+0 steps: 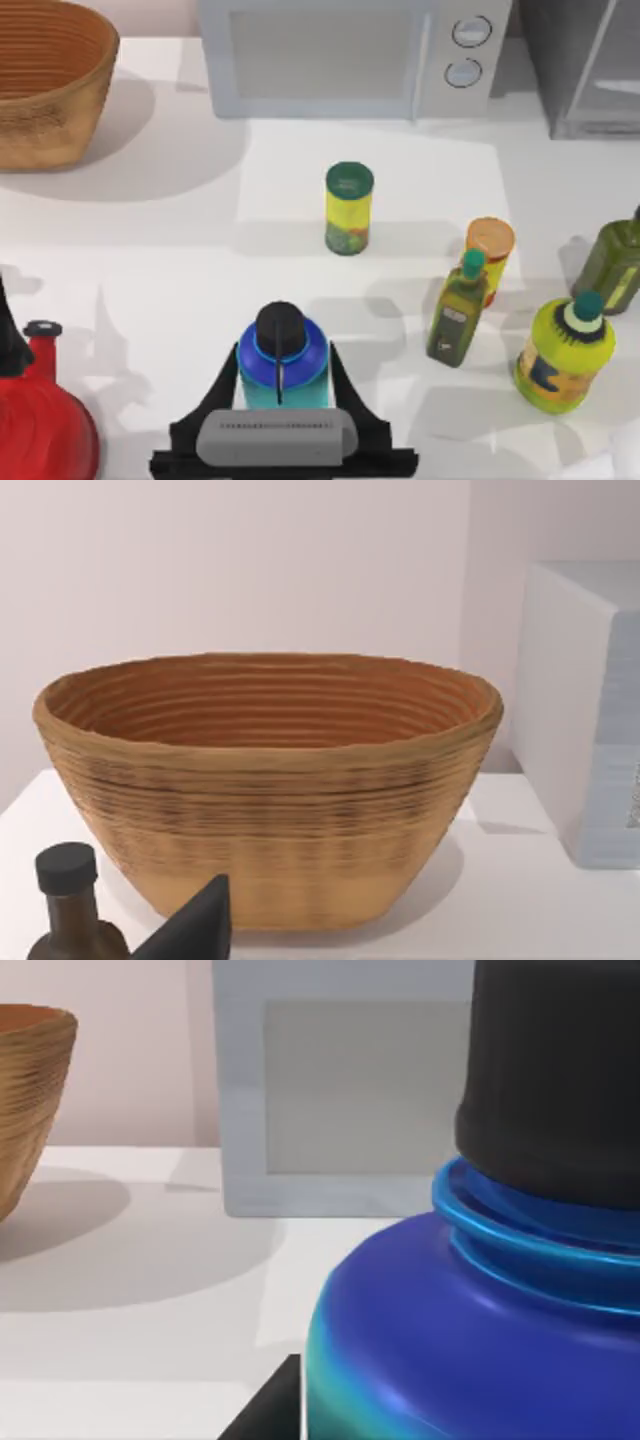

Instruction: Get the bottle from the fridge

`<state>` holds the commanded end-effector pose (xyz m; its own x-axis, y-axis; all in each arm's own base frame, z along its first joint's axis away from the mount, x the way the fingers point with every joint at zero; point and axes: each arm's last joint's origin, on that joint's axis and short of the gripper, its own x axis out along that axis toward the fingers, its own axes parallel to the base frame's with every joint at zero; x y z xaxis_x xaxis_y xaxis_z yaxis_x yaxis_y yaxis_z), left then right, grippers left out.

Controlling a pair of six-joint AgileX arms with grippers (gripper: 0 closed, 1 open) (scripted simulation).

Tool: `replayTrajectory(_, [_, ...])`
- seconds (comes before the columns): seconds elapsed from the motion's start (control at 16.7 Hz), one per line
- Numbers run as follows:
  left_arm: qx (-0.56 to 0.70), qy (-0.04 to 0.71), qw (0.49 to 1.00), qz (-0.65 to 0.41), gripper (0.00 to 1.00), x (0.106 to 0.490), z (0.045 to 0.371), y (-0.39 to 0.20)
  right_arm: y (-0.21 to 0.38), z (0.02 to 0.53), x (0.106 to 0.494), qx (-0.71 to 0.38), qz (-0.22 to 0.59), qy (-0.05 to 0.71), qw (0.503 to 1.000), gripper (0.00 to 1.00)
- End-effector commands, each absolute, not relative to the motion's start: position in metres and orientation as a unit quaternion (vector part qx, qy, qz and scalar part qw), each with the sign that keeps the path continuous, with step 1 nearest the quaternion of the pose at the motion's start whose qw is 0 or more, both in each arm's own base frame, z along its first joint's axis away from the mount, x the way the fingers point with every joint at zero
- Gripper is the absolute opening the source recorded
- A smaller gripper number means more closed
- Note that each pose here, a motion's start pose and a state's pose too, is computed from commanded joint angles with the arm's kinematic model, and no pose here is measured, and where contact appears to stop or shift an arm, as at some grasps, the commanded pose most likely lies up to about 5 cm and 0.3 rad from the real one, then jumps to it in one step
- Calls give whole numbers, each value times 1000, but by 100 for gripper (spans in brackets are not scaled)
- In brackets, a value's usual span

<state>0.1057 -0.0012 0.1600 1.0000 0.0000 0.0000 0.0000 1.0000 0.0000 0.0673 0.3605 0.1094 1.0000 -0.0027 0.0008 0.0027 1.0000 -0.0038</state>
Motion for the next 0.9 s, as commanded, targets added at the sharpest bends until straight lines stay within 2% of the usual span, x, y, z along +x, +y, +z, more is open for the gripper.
replayTrajectory(0.18, [0, 0, 1000, 0, 100, 106, 160, -1, 362, 102, 75, -4, 2, 1, 1000, 0])
replayTrajectory(0.54, [0, 0, 1000, 0, 100, 106, 160, -1, 362, 79, 119, 0, 0, -1, 1000, 0])
replayTrajectory(0.78, [0, 0, 1000, 0, 100, 106, 160, -1, 362, 77, 122, 0, -1, -1, 1000, 0])
replayTrajectory(0.9, [0, 0, 1000, 0, 100, 106, 160, -1, 362, 77, 122, 0, -1, -1, 1000, 15])
